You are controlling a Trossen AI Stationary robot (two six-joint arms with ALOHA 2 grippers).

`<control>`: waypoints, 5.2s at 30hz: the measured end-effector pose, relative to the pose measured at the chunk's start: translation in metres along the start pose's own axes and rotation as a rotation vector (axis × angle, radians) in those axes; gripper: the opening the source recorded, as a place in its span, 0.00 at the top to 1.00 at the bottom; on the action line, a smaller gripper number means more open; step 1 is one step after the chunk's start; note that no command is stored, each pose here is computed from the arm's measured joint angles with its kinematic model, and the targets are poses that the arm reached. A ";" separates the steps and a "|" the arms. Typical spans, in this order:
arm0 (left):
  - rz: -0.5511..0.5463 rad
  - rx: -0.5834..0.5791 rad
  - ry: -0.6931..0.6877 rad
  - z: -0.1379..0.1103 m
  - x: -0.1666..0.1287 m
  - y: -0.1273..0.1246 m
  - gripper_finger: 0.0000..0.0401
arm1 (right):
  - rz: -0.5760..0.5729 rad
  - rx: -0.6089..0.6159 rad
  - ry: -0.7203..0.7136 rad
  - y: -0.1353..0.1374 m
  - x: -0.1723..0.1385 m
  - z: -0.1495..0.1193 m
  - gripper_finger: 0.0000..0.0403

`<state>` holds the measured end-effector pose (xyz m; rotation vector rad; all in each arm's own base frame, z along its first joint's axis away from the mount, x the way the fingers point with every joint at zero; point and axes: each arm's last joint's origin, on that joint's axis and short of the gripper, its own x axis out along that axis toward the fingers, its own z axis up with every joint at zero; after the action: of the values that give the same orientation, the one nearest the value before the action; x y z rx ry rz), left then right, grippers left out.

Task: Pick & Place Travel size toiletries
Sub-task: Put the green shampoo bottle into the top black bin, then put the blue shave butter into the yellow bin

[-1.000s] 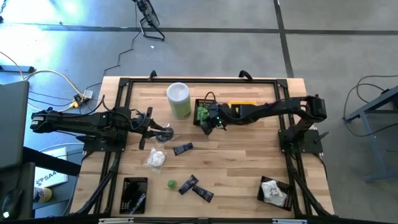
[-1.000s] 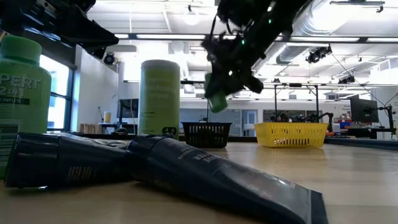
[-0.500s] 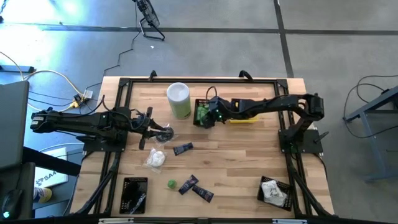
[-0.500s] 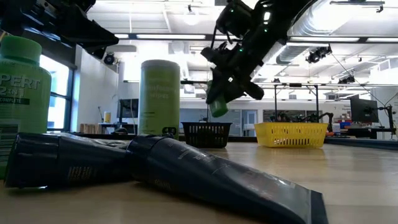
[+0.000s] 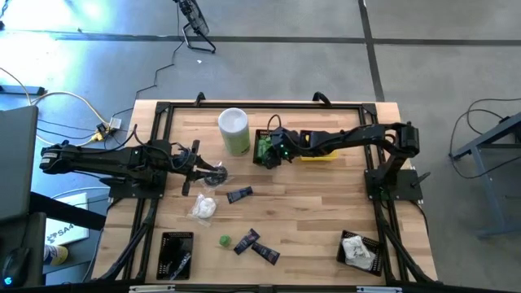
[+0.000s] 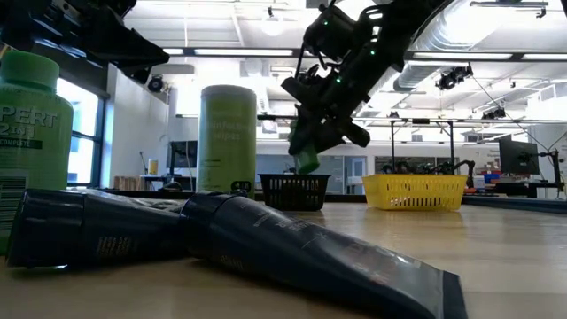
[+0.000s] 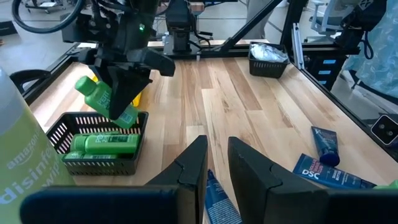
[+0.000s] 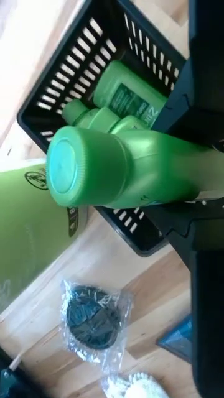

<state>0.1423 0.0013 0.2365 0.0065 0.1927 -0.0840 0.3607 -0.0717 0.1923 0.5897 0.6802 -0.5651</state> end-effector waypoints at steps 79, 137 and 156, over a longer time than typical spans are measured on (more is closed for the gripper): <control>0.003 -0.032 0.052 -0.005 0.000 0.000 0.85 | 0.450 -0.460 -0.209 0.086 -0.058 -0.020 0.65; 0.092 0.215 -0.059 0.007 -0.001 0.003 0.85 | 0.383 -0.685 -0.092 0.082 0.073 -0.109 0.36; 0.092 0.216 -0.056 0.007 0.000 0.003 0.85 | 0.381 -0.664 -0.070 0.081 0.073 -0.110 0.36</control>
<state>0.1433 0.0038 0.2431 0.2274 0.1260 -0.0131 0.4156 0.0370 0.0956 0.0664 0.6222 0.0120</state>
